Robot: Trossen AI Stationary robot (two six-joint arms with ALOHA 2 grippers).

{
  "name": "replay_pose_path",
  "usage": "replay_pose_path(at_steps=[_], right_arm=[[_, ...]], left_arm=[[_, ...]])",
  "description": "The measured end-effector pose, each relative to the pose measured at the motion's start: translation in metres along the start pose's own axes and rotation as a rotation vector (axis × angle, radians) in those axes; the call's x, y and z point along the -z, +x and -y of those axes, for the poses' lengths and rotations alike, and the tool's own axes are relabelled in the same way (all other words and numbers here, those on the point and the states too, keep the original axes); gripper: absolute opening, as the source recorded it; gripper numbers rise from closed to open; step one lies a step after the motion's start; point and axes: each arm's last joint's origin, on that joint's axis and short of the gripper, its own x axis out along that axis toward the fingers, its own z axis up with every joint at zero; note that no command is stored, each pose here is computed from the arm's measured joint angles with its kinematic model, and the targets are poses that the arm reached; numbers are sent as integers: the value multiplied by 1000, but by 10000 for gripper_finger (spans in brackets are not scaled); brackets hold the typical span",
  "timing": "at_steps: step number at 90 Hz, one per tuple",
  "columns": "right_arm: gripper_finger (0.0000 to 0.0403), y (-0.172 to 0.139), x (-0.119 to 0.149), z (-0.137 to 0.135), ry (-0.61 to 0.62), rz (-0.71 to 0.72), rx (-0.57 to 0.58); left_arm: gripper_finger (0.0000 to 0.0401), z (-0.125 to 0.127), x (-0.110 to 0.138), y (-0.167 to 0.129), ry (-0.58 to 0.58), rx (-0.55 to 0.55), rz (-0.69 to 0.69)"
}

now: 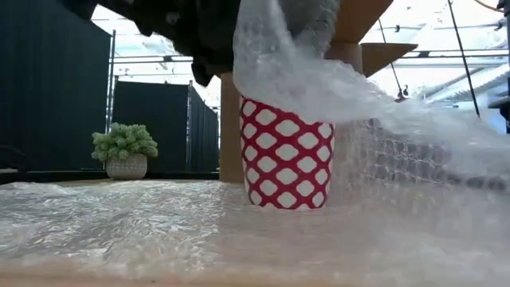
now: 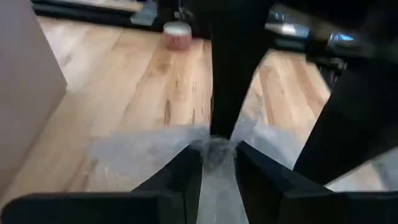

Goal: Wrap mug
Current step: Wrap the red mug with bubble wrap

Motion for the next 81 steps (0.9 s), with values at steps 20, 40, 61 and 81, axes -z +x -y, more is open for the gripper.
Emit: replay_pose_path(at_steps=[20,40,61,81], right_arm=[[219,-8,2,2,24,-30,-37],[219,-48,6,15,58,-3,-2],[219,-44,11,30,158,5,134],[219,12,22,25,220,43,55]], left_arm=[[81,0,13,11,-1,-11,-38],[81,0,15,13,-1,-10,-38],[81,0,14,13,2,-3,-30],[81,1,15,13,9,3,-36]])
